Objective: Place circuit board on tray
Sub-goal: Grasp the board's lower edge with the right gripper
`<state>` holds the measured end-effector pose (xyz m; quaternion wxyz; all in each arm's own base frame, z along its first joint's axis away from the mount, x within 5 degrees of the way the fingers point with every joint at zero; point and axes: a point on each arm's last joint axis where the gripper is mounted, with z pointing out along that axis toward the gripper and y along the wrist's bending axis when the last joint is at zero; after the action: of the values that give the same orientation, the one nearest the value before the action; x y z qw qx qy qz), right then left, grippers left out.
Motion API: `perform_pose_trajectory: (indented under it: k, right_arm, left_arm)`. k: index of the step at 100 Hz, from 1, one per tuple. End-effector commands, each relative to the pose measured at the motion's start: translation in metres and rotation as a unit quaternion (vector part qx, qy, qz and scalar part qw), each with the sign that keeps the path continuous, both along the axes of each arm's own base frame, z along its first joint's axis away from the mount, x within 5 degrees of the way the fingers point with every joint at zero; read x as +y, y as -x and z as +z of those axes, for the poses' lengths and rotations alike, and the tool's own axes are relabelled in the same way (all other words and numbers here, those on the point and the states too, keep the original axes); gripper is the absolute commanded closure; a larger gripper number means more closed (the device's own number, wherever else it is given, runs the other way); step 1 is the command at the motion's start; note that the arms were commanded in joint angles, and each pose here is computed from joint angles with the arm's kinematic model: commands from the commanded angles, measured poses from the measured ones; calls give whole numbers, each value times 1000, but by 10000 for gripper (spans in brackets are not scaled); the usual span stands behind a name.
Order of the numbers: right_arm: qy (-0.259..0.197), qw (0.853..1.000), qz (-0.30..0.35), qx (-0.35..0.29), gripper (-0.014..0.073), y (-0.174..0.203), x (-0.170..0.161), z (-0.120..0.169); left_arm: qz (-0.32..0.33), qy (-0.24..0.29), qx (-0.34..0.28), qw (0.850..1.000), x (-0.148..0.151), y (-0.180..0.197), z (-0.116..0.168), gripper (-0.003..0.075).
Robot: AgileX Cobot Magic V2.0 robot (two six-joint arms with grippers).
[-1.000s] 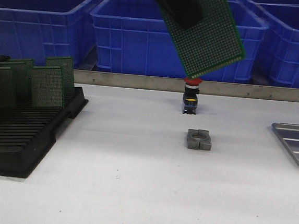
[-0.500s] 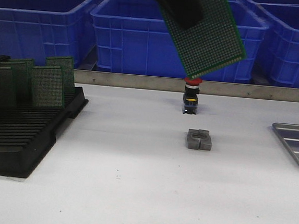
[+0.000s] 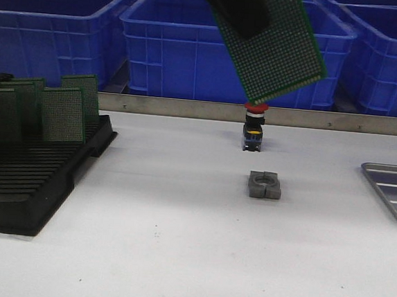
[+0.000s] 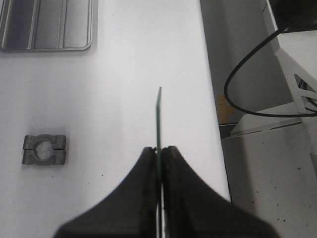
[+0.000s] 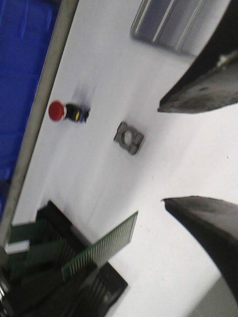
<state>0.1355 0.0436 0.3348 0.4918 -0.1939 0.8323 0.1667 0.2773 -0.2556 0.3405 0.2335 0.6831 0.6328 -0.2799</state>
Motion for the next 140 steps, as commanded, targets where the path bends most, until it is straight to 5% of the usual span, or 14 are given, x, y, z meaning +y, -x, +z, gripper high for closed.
perform_pose_trajectory:
  k: [1, 23, 92, 108, 140]
  right_arm:
    - [3, 997, 61, -44, 187, -17, 8, 13]
    - [17, 978, 206, -3, 187, -54, 24, 1]
    - [40, 949, 313, 20, 202, -109, 70, -18]
    - [39, 947, 317, 29, 308, -112, 73, -23]
    - [28, 949, 314, 28, 664, -112, 74, -22]
  left_arm:
    - [-13, 39, 4, 999, 0, 15, 27, 738]
    - [-13, 39, 4, 999, 0, 15, 27, 738]
    - [-13, 39, 4, 999, 0, 15, 27, 738]
    - [-13, 39, 4, 999, 0, 15, 27, 738]
    - [-12, 40, 2, 999, 0, 14, 27, 709]
